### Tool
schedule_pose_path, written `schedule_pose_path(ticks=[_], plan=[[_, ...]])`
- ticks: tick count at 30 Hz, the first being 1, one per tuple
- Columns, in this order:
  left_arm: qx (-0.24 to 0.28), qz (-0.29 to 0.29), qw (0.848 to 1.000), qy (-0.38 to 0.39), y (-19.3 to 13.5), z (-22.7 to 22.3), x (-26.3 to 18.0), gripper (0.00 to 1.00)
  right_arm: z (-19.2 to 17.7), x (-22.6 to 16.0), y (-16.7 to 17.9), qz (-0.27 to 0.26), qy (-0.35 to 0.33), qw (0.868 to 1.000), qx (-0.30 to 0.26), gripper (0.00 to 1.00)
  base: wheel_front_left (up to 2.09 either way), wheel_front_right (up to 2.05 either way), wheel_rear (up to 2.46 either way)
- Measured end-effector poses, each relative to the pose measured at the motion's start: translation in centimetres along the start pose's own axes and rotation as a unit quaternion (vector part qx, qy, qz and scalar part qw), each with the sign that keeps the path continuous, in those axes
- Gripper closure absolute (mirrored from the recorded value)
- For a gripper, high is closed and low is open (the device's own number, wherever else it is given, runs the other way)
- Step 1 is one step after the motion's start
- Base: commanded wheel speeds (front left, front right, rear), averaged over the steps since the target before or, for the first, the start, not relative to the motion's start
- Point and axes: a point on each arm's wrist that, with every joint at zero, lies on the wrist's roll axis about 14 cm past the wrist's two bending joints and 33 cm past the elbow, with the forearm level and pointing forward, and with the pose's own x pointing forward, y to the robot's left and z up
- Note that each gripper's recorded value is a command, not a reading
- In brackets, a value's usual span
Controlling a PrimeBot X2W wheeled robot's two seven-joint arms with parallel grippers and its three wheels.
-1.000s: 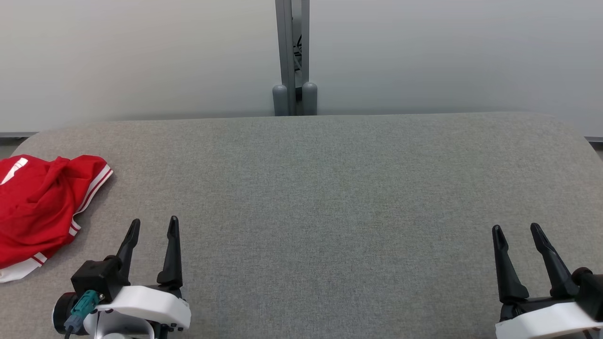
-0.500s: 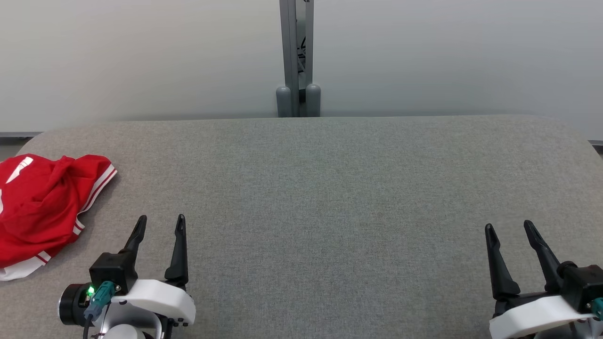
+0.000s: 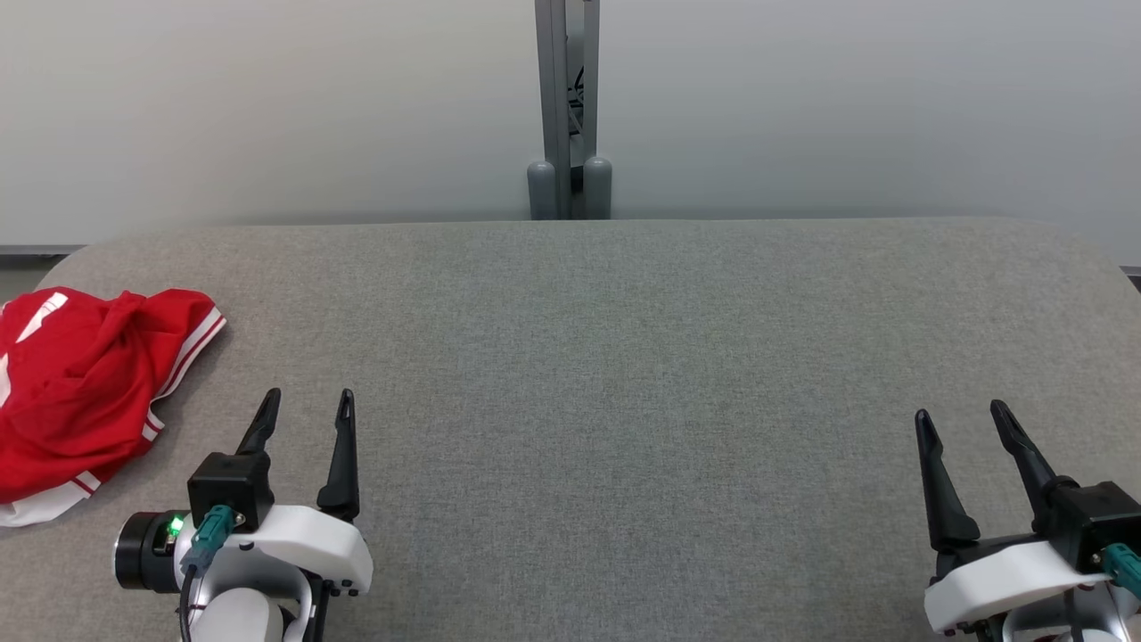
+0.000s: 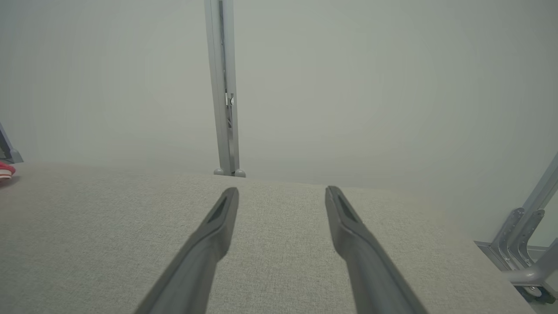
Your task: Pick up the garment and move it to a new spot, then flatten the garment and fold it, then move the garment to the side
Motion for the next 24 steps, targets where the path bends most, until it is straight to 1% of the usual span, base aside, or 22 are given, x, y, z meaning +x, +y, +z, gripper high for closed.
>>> schedule_pose_path(ticks=[8,17,24], plan=[[0.015,0.001,1.000,0.002,-0.08,-0.10,0.41,0.00,-0.19,0.69,0.02,0.001,0.003,1.000,-0.008,0.00,0.00,0.00,0.00],[0.002,0.003,1.000,0.008,-0.18,-0.33,0.37,0.00,-0.26,0.78,-0.12,-0.004,0.000,1.000,0.023,0.00,0.00,0.00,0.00],[0.001,0.003,1.000,0.009,-0.17,-0.26,0.23,0.00,-0.22,0.73,-0.01,-0.004,-0.001,1.000,0.031,0.00,0.00,0.00,0.00]])
